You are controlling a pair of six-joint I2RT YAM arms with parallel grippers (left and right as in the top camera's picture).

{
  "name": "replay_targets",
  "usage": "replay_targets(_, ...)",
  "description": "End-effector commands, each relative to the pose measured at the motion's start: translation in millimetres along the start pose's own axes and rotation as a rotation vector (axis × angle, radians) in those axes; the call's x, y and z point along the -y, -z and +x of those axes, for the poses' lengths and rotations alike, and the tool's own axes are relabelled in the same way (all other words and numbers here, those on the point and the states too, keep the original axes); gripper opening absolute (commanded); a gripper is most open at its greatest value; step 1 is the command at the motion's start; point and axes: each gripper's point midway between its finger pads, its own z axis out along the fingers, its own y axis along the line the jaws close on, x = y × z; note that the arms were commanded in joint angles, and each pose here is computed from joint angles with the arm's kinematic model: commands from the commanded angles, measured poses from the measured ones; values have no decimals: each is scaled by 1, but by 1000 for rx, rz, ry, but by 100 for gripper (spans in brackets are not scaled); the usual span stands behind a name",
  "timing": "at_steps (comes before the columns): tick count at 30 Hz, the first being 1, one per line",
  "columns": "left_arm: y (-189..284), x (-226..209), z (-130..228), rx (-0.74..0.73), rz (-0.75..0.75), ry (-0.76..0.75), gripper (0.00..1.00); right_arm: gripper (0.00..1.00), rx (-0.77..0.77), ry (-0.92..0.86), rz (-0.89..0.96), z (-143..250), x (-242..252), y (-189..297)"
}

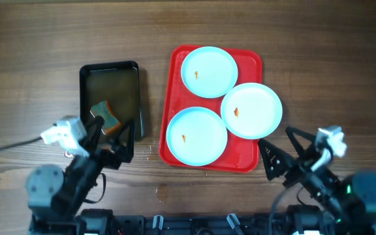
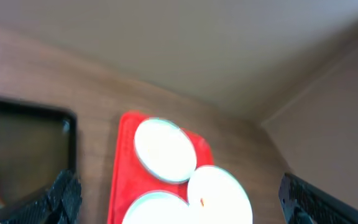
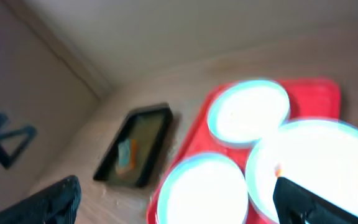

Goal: Clean dirty plates on tray and stack at the side

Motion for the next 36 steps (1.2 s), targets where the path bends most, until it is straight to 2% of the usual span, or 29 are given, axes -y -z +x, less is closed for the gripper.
replay_targets(1,-8,1,-7,-77,-46,31,100,100,-153,-39,134,1,22,-8)
replay_targets(3,-11,1,-5,-99,-43,38,100,100,-208,-66,145,4,28,-17)
replay_targets(5,-11,6,3,-141,-7,51,100,100,-298,-180,90,18,24,-27)
replay_targets(8,-11,5,8,-159,-15,59,100,100,-348,-178,-52,17,9,-41)
replay_targets(11,-10,0,12,-172,-38,64,100,100,-373,-172,-46,17,13,-47)
replay_targets(17,-11,-34,30,-238,-210,99,99,100,-552,-113,161,39,30,-46)
replay_targets(22,-19,-54,61,-410,-303,166,100,100,-628,-122,300,57,38,-51)
replay_targets(24,-22,-53,72,-474,-289,196,100,100,-646,-160,326,62,40,-56)
replay_targets(26,-28,-40,79,-522,-213,215,99,93,-675,-182,342,69,45,-63)
replay_targets(29,-34,-35,91,-587,-186,145,93,74,-751,-227,354,91,56,-78)
replay_targets(32,-37,-75,85,-527,-418,76,87,58,-841,-243,299,110,51,-91)
replay_targets(34,-36,-108,70,-438,-607,54,89,56,-874,-226,286,119,48,-97)
replay_targets(36,-39,-126,66,-421,-703,23,79,56,-900,-200,231,126,33,-101)
